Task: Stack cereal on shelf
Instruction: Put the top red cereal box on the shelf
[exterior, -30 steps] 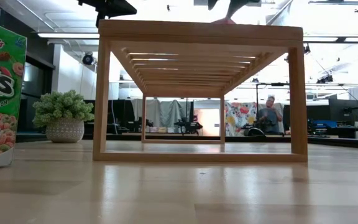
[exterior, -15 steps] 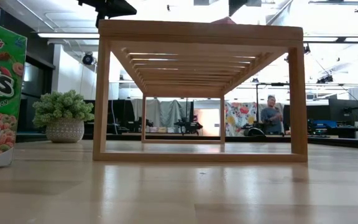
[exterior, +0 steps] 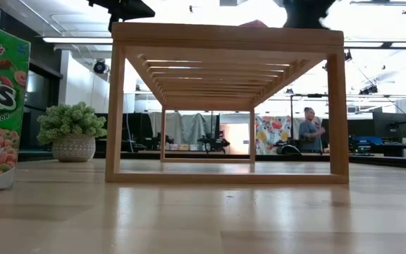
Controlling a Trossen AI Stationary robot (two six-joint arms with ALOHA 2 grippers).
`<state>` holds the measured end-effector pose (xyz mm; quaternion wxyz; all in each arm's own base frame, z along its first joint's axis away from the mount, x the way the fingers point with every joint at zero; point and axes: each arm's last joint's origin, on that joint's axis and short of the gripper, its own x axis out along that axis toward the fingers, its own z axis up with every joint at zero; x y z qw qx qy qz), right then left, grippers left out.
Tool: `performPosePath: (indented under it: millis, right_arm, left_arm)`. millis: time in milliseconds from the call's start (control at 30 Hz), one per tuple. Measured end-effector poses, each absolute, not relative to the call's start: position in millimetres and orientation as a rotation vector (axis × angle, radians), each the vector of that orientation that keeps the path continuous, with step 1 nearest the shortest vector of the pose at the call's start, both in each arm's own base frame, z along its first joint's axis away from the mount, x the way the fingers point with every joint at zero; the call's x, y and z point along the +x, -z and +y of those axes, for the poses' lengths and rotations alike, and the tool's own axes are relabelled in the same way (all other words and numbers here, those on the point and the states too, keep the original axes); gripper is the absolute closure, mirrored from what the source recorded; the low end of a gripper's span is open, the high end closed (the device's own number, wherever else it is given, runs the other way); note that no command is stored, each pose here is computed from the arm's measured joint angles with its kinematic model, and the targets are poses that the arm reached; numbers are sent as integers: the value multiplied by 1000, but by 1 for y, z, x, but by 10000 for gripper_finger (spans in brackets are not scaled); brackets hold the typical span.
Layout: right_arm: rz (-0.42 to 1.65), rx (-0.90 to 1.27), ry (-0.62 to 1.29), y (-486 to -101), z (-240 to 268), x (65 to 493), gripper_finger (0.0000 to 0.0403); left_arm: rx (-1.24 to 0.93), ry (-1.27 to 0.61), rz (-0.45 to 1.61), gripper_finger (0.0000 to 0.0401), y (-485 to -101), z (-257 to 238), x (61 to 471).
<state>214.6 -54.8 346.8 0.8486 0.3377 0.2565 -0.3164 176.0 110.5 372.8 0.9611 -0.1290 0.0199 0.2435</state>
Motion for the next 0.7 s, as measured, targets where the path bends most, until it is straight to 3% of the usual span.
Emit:
performPosePath:
  millis: [267, 700]
  right_arm:
    - [521, 814, 632, -304, -55, 230, 402]
    - [538, 880, 592, -301, -38, 237, 403]
  left_arm:
    - [-262, -493, 40, 398, -373, 111, 176]
    - [-262, -492, 41, 398, -373, 111, 176]
